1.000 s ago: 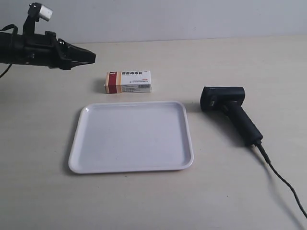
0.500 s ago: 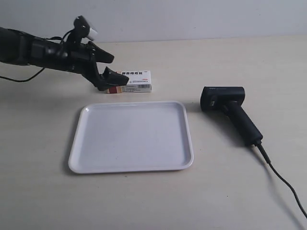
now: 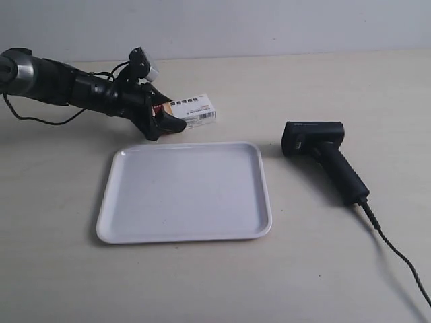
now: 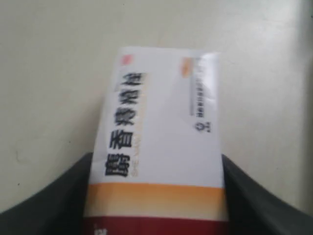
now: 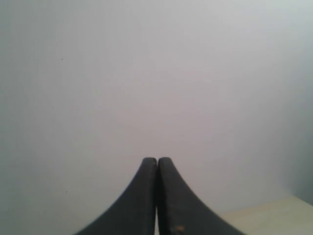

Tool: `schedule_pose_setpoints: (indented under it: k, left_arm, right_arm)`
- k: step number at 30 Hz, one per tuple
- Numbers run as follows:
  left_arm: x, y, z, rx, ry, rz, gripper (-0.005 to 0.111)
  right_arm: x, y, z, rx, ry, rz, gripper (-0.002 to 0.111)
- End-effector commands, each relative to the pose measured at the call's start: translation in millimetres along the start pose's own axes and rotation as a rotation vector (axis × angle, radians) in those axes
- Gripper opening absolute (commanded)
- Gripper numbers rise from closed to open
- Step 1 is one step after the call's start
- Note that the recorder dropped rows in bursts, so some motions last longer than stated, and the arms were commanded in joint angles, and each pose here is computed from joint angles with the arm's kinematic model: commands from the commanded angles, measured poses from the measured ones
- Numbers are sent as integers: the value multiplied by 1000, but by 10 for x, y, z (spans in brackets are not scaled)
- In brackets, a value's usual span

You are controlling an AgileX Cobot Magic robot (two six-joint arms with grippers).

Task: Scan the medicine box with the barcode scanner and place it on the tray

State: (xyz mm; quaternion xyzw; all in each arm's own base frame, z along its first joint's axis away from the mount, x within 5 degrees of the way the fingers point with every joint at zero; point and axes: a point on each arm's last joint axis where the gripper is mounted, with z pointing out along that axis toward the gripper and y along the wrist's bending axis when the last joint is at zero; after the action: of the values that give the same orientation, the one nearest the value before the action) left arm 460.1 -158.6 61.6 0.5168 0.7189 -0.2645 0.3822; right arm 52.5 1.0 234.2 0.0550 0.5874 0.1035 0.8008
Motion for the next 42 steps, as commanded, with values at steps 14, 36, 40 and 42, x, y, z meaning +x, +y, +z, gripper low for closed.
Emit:
schedule_pose_setpoints:
  k: [14, 36, 40, 42]
  left_arm:
    - [-993, -888, -1090, 229, -100, 232, 1]
    - [-807, -1246, -1223, 177, 46, 253, 0]
    - [-796, -1258, -1221, 193, 50, 259, 0]
    - [-772, -1259, -1207, 203, 58, 260, 0]
  right_arm:
    - [448, 120, 1026, 33, 707, -3, 12]
    - [1949, 628, 1993, -184, 1257, -266, 89]
    - [2139, 633, 2077, -202, 1290, -304, 88]
    - [2223, 635, 2113, -217, 1300, -327, 83]
